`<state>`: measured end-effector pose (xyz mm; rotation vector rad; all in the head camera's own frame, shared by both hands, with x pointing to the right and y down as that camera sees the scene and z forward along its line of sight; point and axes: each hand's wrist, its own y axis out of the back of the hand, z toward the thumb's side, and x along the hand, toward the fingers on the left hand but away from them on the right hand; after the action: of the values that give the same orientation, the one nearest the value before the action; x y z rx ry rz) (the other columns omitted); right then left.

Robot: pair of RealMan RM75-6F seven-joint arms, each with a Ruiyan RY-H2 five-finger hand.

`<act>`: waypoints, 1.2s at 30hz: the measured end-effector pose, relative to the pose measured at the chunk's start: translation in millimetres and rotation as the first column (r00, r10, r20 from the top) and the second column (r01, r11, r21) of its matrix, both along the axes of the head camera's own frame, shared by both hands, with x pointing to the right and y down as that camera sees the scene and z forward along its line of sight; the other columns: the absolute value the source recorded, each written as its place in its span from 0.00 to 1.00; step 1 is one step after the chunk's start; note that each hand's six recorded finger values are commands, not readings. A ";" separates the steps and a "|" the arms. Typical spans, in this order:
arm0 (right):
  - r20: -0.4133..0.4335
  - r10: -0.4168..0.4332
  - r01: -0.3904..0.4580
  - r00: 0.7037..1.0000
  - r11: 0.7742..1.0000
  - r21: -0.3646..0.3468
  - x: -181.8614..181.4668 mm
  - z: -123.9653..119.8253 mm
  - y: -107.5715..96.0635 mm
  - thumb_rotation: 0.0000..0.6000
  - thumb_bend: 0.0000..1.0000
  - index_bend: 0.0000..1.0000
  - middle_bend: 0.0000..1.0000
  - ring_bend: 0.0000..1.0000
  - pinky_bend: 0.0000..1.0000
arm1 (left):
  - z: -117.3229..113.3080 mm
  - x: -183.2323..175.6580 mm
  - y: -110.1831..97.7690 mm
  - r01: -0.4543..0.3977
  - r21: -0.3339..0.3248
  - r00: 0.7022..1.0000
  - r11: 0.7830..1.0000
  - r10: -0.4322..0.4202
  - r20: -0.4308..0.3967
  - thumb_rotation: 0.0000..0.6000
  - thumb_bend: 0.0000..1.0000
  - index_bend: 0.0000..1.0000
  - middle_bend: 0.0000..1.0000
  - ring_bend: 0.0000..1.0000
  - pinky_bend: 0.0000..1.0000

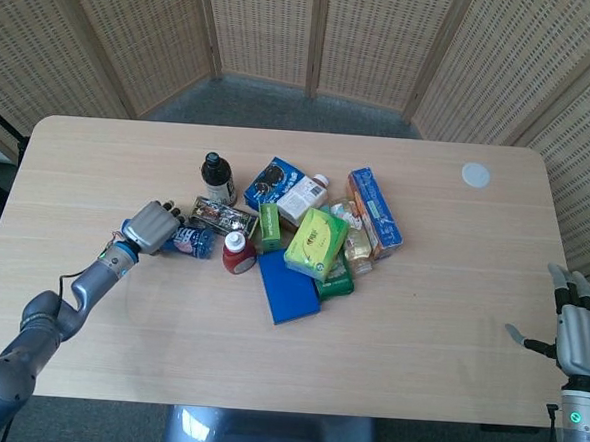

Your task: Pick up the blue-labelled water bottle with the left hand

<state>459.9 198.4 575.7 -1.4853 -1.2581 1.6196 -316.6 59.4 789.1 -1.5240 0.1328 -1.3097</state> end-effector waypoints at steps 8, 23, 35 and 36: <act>0.005 -0.004 0.004 1.000 1.000 0.001 -0.8 -1.2 0.1 0.82 0.00 0.00 0.00 0.00 0.00 | -9.5 1.3 -7.3 0.000 0.057 1.000 0.998 0.001 -0.026 1.00 0.00 0.67 0.70 0.55 0.77; 0.021 -0.018 0.018 1.000 1.000 0.006 -6.9 -4.3 0.8 0.82 0.00 0.00 0.00 0.00 0.00 | -81.9 -7.5 -46.7 0.023 0.217 0.978 0.976 0.023 -0.209 1.00 0.00 0.67 0.70 0.55 0.77; 0.050 -0.033 0.032 0.998 0.999 0.017 -13.1 -11.4 2.0 0.81 0.00 0.00 0.00 0.00 0.00 | -218.2 9.3 -99.1 0.021 0.422 0.955 0.906 0.107 -0.277 1.00 0.00 0.67 0.70 0.55 0.77; 0.051 -0.034 0.033 0.998 0.999 0.018 -13.3 -11.8 2.0 0.81 0.00 0.00 0.00 0.00 0.00 | -232.6 10.5 -105.4 0.023 0.446 0.956 0.895 0.110 -0.270 1.00 0.00 0.67 0.70 0.55 0.77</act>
<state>446.5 200.4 564.0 -1.5386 -1.2649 1.5548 -306.1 -46.0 556.5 -1.2981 0.5480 -0.9277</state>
